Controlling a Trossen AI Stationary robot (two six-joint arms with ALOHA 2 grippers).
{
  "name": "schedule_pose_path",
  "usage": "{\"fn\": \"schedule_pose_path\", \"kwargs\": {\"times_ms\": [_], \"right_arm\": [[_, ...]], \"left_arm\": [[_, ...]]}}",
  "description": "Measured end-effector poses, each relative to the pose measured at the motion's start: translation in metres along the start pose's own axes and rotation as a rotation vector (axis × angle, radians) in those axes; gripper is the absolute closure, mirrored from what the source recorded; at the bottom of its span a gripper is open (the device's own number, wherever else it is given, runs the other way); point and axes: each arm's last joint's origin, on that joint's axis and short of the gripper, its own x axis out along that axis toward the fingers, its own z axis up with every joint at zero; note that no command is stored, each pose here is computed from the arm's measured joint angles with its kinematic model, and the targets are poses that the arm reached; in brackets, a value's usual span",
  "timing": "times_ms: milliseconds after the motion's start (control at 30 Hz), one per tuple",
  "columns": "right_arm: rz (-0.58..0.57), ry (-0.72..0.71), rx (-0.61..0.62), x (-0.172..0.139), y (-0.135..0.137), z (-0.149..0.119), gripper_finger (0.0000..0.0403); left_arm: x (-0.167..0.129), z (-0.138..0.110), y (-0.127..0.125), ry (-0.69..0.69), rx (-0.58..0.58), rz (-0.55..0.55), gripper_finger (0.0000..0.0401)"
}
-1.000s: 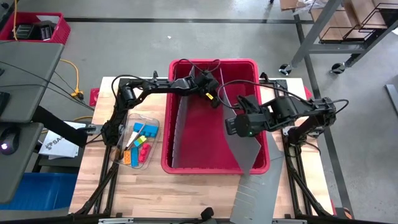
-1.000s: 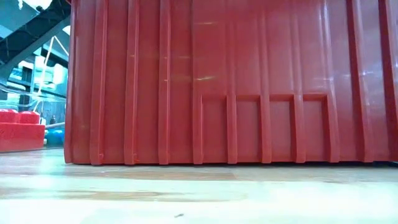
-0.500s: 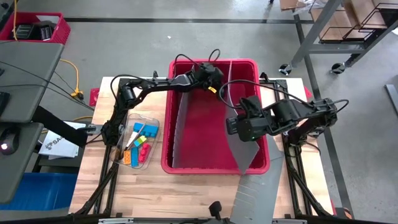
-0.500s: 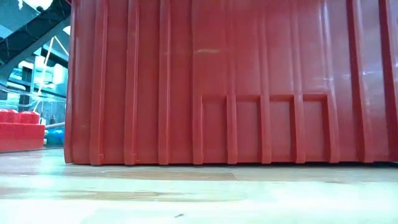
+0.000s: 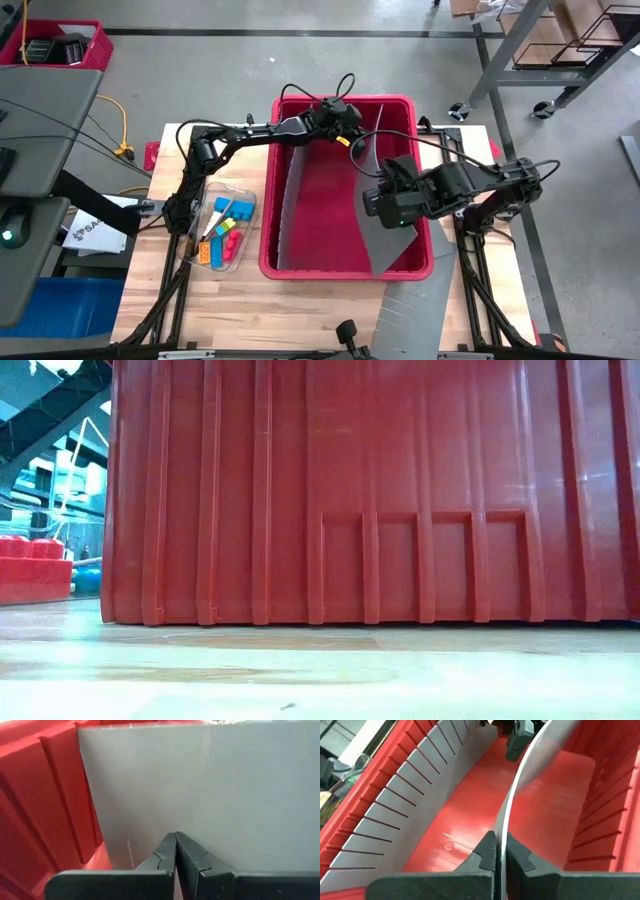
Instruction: Sort Items/Unsort Items
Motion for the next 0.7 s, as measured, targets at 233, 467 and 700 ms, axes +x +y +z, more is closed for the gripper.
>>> {"fn": "schedule_pose_path", "kwargs": {"times_ms": [233,467,700], "right_arm": [[0.014,-0.009,-0.048,-0.004,0.001,-0.001,0.0402],[0.038,-0.009,-0.088,-0.010,0.003,-0.007,0.0403],[0.039,-0.005,-0.052,-0.010,0.003,-0.008,0.0403]], "left_arm": [[-0.001,-0.004,0.007,0.050,0.052,0.023,0.0401],[-0.005,-0.009,0.023,0.111,0.063,0.068,0.0401],[-0.004,-0.005,0.022,0.069,0.046,0.070,0.0401]]}}
